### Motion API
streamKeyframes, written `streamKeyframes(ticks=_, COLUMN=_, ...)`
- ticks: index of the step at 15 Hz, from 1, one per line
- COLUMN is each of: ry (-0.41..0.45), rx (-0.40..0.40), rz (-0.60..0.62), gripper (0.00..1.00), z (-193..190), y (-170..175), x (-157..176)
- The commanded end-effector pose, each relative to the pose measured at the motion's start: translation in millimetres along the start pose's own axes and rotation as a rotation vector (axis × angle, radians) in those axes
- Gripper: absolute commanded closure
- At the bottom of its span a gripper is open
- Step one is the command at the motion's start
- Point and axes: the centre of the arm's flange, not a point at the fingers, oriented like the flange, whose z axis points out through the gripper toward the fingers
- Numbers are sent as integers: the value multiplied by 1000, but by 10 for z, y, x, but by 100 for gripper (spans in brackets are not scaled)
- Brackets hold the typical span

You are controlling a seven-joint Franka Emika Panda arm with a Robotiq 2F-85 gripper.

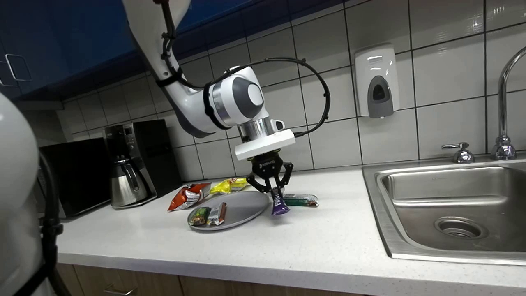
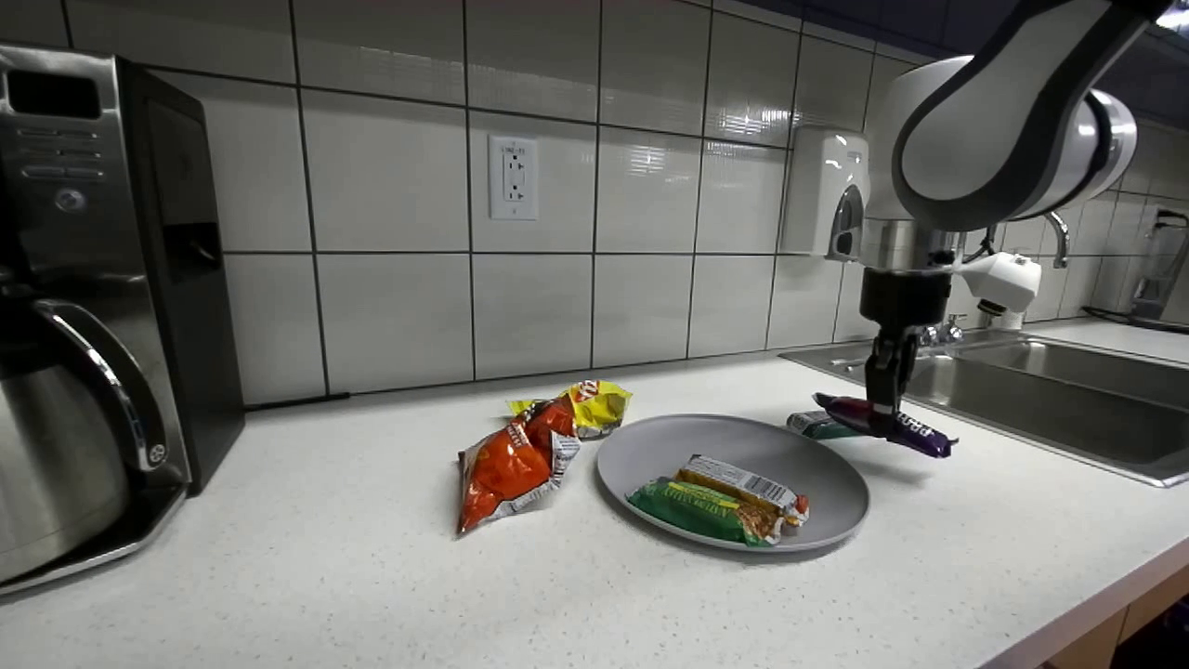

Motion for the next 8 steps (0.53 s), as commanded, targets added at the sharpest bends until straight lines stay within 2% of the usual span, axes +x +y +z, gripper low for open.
streamKeyframes(ticks=1, ry=-2, rx=18, rz=-45, gripper=96, z=-74, y=-16, x=316)
streamKeyframes(ticks=8, ry=8, rx=27, rz=-120, gripper=96, z=-65, y=-249, x=762)
